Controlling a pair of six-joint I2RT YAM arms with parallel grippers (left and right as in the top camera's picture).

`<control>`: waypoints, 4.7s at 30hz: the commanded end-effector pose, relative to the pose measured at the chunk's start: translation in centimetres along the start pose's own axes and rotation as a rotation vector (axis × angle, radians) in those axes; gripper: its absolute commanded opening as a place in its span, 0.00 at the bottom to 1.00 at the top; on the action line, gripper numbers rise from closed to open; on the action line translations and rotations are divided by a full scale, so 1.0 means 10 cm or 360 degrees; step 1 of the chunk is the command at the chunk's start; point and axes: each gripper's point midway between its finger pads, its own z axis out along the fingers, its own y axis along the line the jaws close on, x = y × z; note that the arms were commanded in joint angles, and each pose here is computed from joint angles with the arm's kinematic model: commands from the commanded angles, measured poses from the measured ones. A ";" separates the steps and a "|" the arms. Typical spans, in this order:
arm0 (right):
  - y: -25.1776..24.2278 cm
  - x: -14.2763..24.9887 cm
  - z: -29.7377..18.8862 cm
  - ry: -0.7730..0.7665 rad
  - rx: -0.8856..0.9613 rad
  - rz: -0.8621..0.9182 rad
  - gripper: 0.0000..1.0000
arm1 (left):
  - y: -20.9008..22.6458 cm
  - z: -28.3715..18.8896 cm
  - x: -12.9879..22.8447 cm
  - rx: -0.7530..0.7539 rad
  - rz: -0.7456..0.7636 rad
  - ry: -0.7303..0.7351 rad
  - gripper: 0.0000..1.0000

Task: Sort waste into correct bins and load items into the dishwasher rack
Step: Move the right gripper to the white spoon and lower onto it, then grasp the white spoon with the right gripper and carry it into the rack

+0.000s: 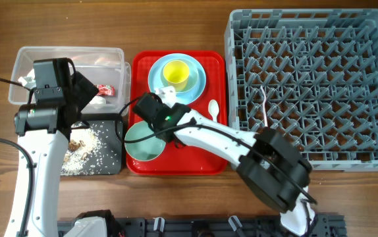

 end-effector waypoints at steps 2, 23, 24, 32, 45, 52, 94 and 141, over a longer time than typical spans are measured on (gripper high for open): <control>-0.07 0.03 0.15 0.0026 0.0060 -0.0009 0.51 | 0.00 -0.05 -0.06 0.0009 0.0011 -0.0033 1.00; -0.91 0.03 -0.04 0.0177 0.0355 0.0295 0.53 | 0.00 -0.05 -0.06 0.0009 0.0011 -0.0033 1.00; -0.92 0.05 -0.02 0.0215 0.0324 0.0317 0.53 | 0.00 -0.05 -0.06 0.0009 0.0011 -0.0033 1.00; -1.04 0.14 0.03 0.0320 0.0313 0.0372 0.53 | 0.00 -0.05 -0.06 0.0009 0.0011 -0.0033 1.00; -1.18 0.30 0.15 0.0402 0.0321 0.0417 0.54 | 0.00 -0.05 -0.06 0.0009 0.0011 -0.0033 1.00; -1.11 0.37 0.16 0.0457 0.0262 0.0427 0.52 | 0.00 -0.05 -0.06 0.0009 0.0011 -0.0033 1.00; -0.77 0.40 0.23 0.0515 -0.0057 0.0315 0.47 | 0.00 -0.05 -0.06 0.0009 0.0011 -0.0033 1.00; -0.92 0.41 0.13 0.0540 -0.0024 0.0313 0.09 | 0.00 -0.05 -0.06 0.0009 0.0011 -0.0033 1.00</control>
